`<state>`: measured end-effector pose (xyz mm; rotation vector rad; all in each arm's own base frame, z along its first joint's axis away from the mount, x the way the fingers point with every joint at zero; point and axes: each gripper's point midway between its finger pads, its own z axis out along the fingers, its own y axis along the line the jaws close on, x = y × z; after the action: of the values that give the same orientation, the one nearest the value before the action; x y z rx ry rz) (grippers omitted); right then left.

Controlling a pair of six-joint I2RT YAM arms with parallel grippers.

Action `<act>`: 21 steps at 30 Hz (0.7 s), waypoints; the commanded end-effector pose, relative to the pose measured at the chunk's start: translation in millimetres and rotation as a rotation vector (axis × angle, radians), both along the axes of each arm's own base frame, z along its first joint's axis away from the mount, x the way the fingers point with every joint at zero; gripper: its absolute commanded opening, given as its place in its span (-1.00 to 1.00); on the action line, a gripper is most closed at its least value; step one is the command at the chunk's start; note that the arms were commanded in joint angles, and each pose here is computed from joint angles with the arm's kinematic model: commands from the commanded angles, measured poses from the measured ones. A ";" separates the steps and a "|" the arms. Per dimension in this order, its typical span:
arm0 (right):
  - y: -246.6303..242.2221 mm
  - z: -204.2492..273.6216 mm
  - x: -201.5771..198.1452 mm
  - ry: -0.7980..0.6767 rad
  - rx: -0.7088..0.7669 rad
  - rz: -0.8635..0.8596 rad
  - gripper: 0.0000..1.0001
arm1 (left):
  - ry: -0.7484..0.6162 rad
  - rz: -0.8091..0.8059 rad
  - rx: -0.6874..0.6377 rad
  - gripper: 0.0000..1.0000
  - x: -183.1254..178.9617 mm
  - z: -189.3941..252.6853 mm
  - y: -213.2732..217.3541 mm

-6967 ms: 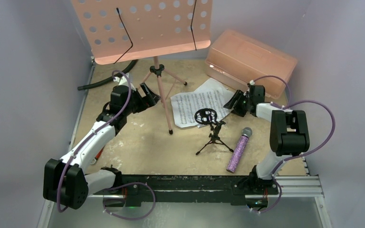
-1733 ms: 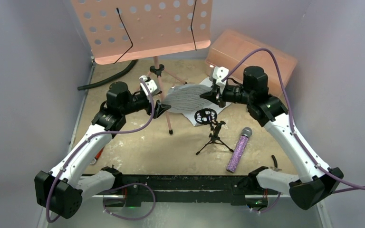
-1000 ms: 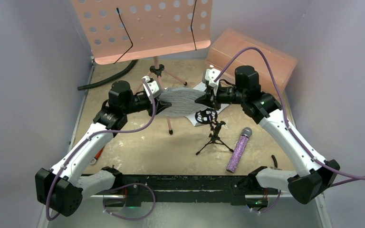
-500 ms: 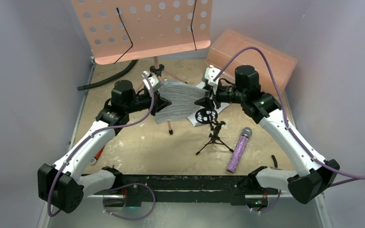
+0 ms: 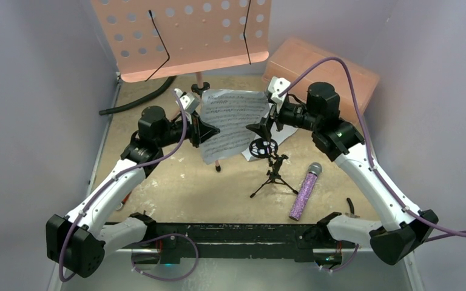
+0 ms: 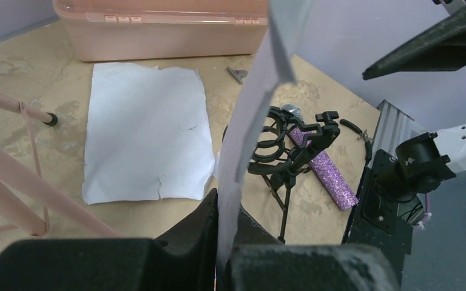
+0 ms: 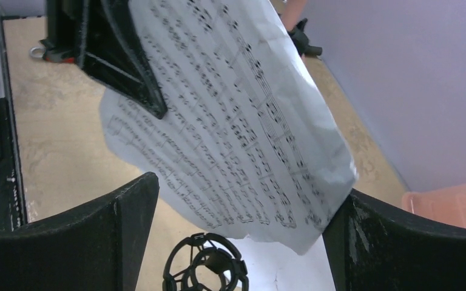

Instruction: Set up the instrument practice props

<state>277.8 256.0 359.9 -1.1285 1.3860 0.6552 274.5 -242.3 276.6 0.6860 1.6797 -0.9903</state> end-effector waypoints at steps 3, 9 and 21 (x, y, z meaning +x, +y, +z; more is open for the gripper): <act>-17.5 41.4 23.6 0.036 0.164 -0.247 0.96 | -0.010 0.034 -0.102 -1.00 -12.1 29.0 4.4; -17.1 57.2 20.0 0.107 0.278 -0.276 0.96 | 0.045 0.053 -0.153 -1.00 -22.3 37.9 7.6; -33.9 91.7 21.3 0.148 0.421 -0.391 0.96 | -0.057 0.083 -0.176 -1.00 -40.0 85.8 22.1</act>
<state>296.6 227.6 416.9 -0.5503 1.5085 0.7086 242.1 -225.9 314.0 0.5117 1.6722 -1.0616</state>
